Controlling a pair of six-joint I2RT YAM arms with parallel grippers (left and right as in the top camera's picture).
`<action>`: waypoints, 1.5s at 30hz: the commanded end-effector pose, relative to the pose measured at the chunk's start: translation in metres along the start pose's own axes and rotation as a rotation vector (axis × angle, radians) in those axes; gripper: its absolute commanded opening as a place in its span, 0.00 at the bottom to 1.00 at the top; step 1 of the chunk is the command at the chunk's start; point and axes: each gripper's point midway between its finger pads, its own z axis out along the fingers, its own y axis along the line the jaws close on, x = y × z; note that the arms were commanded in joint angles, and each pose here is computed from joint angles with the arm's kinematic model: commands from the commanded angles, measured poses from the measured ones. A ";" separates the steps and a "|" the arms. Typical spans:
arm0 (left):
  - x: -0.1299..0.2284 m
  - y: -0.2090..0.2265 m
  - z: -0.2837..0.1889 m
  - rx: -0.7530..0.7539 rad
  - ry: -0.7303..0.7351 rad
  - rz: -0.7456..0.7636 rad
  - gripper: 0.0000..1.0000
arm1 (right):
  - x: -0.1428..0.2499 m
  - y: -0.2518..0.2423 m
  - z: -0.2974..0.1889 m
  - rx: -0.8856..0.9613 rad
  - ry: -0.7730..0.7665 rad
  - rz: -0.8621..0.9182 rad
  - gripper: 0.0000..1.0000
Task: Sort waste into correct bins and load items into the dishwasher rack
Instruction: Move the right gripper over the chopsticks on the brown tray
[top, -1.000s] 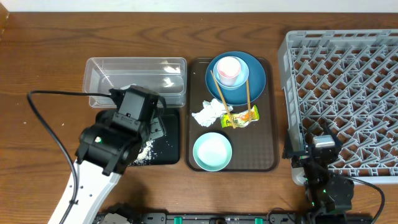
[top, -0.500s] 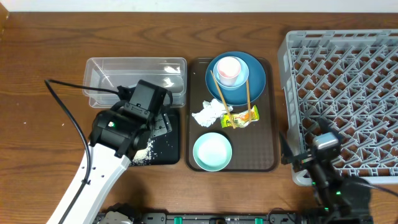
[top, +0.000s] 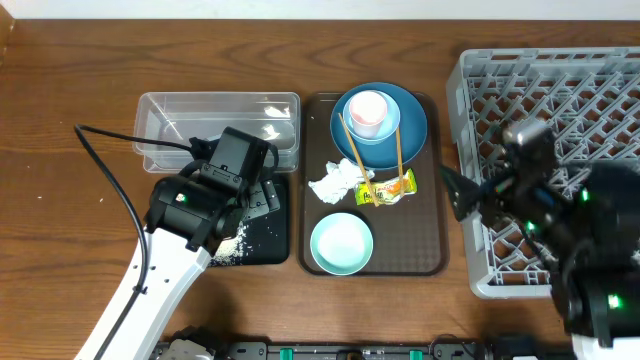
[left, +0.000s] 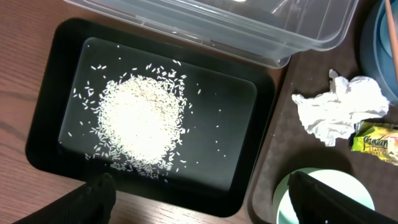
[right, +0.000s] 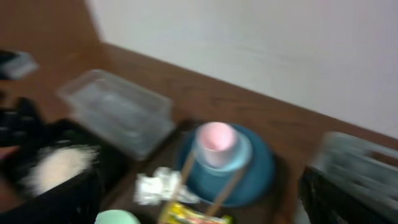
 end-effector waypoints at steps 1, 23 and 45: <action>-0.006 0.002 -0.003 -0.007 -0.019 -0.003 0.92 | -0.006 0.040 0.002 -0.264 0.002 0.066 0.99; -0.006 0.002 -0.003 -0.007 -0.019 -0.003 0.94 | 0.087 0.015 0.077 0.157 0.387 0.123 0.47; -0.006 0.002 -0.003 -0.007 -0.019 -0.003 0.94 | 0.169 0.025 0.161 0.114 0.595 0.091 0.40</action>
